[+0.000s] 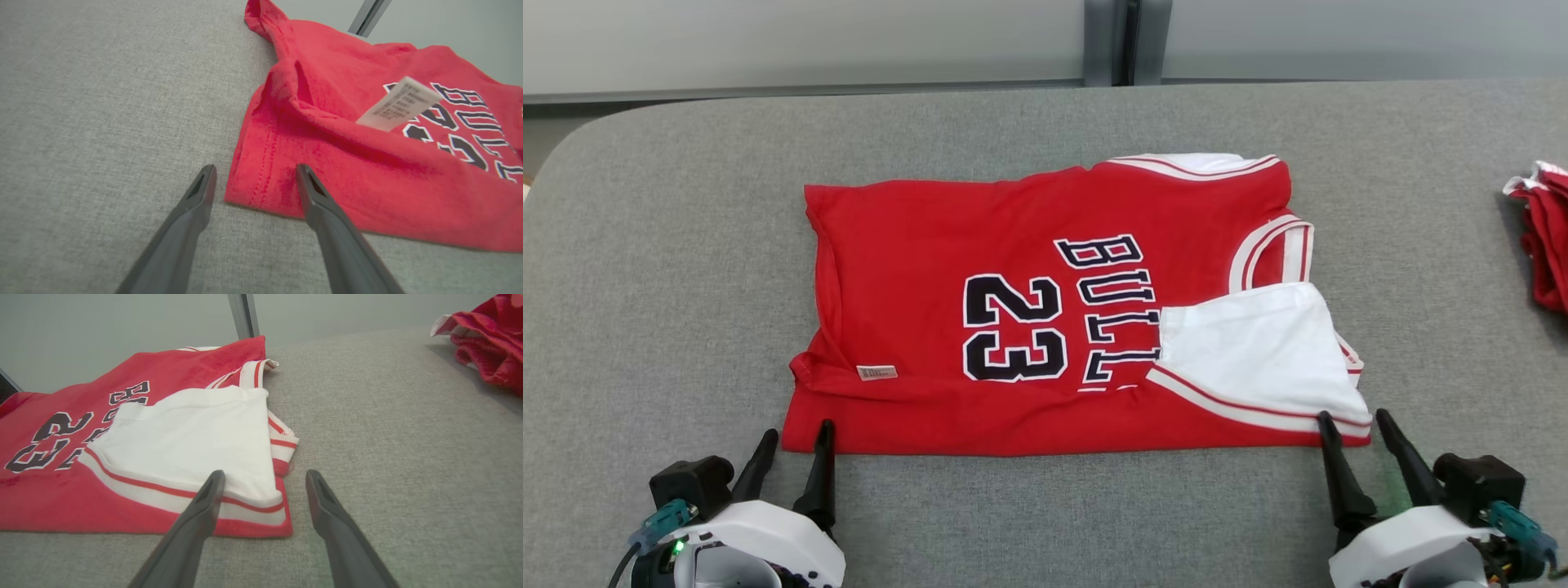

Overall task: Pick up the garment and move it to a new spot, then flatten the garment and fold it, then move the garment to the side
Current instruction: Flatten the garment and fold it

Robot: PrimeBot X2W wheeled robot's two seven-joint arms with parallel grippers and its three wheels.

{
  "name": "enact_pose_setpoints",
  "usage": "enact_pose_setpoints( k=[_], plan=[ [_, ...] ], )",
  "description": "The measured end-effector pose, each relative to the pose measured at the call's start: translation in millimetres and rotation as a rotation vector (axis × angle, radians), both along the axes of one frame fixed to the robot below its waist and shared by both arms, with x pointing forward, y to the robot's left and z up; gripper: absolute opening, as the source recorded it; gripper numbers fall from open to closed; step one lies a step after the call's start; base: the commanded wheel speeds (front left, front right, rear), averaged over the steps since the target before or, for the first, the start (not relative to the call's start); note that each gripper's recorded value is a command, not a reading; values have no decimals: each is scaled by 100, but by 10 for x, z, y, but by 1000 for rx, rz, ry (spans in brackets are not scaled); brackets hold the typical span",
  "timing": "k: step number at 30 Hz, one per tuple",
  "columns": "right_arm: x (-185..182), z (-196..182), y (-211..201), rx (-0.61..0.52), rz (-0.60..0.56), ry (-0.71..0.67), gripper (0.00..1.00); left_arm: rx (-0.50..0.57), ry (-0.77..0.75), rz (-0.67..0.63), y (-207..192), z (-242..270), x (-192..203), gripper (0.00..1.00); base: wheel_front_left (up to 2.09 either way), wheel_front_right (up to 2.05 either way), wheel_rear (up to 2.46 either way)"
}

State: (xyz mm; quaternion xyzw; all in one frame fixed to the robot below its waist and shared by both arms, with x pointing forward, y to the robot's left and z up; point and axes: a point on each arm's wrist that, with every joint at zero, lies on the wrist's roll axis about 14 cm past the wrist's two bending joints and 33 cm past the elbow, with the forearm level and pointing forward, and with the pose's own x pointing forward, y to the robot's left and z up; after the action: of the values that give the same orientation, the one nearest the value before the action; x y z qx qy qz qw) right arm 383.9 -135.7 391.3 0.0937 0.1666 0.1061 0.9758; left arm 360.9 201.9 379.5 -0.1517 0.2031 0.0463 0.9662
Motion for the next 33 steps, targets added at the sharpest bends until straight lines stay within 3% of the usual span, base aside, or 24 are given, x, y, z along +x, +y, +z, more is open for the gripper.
enact_pose_setpoints(
  k=[7,10,11,12,21,33],
  plan=[
    [65,-285,146,43,17,93,100,-79,86,13,40,-217,24,100,0,0,0],
    [88,-306,177,61,19,101,99,-86,96,-7,37,-242,41,11,0,0,0],
    [80,-325,182,64,21,111,39,-86,98,-12,35,-247,41,0,0,0,0],
    [85,-324,189,66,24,111,0,-84,100,-19,31,-251,43,0,0,0,0],
    [44,-233,165,101,11,89,0,-37,73,-52,47,-181,-25,0,0,0,0],
    [-506,-192,23,120,-23,159,0,-30,117,-54,103,-24,-452,0,0,0,0]
  ],
)
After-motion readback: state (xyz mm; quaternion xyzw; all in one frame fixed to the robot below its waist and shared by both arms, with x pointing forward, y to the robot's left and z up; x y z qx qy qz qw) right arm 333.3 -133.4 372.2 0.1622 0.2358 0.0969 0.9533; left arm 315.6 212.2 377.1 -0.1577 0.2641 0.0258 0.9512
